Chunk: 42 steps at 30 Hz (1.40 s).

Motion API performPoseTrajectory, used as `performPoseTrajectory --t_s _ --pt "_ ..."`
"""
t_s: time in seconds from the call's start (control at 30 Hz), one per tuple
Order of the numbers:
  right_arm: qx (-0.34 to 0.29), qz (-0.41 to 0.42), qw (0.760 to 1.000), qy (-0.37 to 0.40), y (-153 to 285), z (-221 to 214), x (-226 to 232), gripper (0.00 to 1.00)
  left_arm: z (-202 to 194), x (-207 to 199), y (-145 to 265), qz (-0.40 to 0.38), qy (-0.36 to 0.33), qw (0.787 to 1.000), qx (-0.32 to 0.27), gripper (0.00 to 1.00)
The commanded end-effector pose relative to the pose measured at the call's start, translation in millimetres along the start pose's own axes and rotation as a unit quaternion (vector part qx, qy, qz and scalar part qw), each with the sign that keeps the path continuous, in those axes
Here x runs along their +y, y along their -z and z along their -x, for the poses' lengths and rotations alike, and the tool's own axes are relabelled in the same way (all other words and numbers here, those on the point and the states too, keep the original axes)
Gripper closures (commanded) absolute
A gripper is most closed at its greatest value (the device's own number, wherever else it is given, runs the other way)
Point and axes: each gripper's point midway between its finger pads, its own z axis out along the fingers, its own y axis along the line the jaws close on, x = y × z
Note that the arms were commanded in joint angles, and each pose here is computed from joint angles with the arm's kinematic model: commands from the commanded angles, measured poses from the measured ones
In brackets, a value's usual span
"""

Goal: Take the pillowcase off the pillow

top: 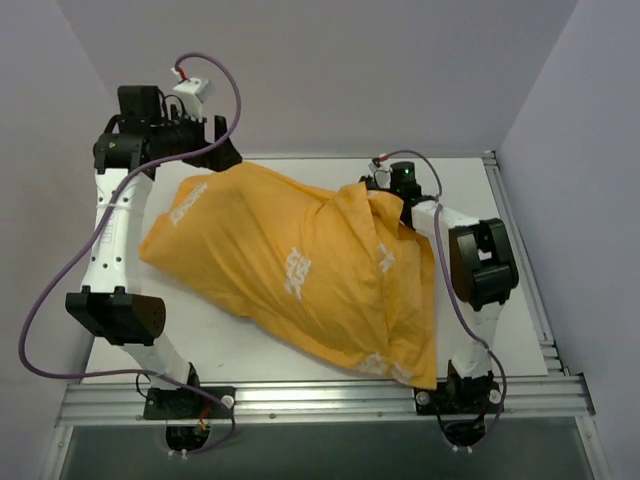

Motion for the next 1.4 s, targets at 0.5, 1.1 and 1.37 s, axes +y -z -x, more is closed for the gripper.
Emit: performPoseTrajectory --t_s 0.5,1.1,1.37 --pt "-0.214 -0.433 0.841 0.245 177.6 154.8 -1.6 0.00 -152.7 8.5 -38.5 0.121 -0.168 0.972 0.109 0.06" --pt "-0.116 -0.279 0.937 0.174 141.9 -59.6 -34.3 0.39 -200.7 120.5 -73.6 0.228 -0.174 0.939 0.188 0.98" --pt "-0.081 -0.202 0.960 0.176 75.3 -78.8 -22.6 0.87 -169.2 149.2 -31.9 0.263 -0.161 0.938 0.160 0.78"
